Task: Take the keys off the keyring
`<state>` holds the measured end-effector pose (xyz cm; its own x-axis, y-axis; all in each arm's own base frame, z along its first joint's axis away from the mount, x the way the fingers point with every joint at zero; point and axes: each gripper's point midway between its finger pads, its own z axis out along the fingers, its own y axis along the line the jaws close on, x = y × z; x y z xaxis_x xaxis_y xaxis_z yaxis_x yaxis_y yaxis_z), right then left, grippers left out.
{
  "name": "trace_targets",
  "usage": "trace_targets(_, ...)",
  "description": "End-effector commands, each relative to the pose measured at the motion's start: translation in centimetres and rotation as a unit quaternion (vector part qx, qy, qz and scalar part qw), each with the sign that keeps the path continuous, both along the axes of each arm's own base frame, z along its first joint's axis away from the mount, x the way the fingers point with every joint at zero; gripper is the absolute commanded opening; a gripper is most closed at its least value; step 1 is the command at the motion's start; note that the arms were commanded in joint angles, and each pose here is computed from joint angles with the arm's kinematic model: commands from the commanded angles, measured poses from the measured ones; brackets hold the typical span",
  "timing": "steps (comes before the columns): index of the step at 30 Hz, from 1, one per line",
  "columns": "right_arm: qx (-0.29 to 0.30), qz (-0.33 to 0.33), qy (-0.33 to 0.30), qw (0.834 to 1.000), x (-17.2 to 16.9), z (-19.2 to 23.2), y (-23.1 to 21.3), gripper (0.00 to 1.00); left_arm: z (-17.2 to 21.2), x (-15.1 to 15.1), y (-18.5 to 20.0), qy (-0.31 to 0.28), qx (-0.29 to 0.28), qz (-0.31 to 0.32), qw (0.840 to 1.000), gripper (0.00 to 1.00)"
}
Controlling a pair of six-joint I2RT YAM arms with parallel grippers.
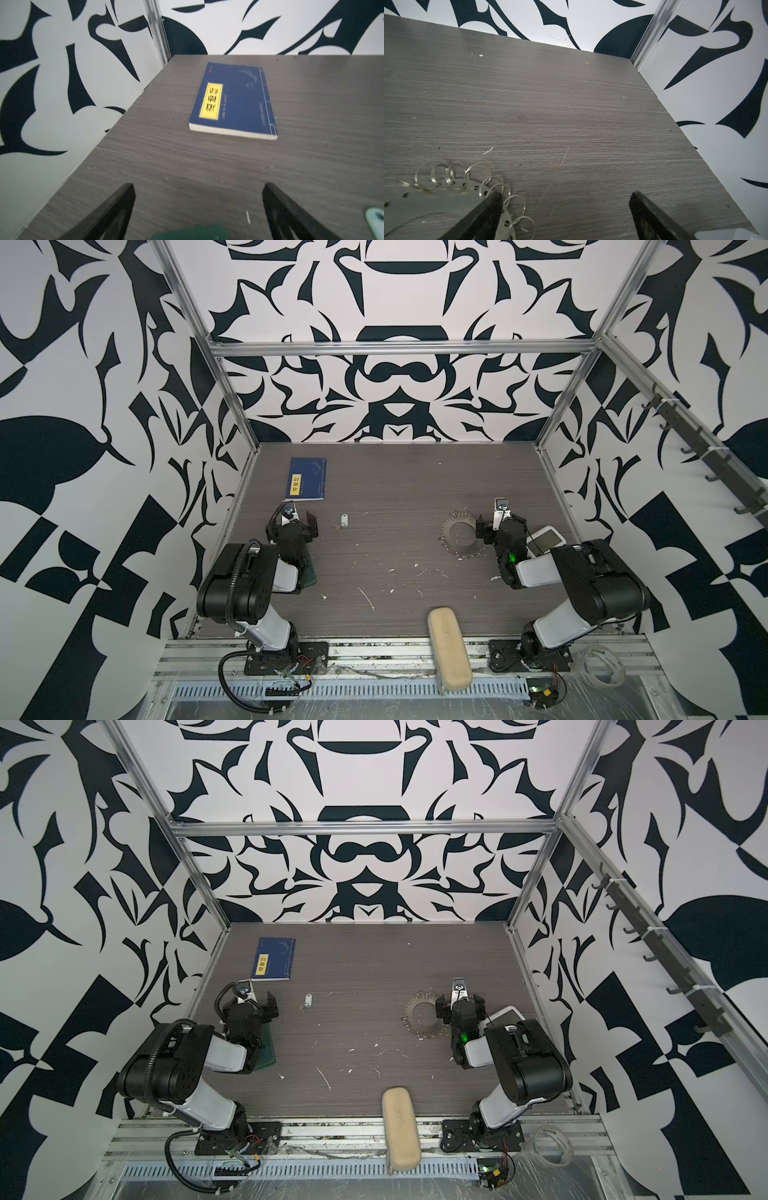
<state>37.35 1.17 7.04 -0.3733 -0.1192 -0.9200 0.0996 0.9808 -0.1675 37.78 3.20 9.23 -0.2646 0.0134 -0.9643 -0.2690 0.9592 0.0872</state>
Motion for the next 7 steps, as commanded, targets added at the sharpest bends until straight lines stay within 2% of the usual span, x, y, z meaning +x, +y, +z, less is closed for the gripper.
trace_targets(1,0.013,-0.013,-0.026,0.999,0.71,1.53,-0.35,1.0,0.58,0.65,0.56,-0.004,-0.023,0.01,1.0,0.99)
trace_targets(7,0.025,0.005,-0.01,1.0,1.13,1.21,-0.28,1.0,0.6,0.64,0.76,-0.005,-0.023,0.015,1.0,0.99)
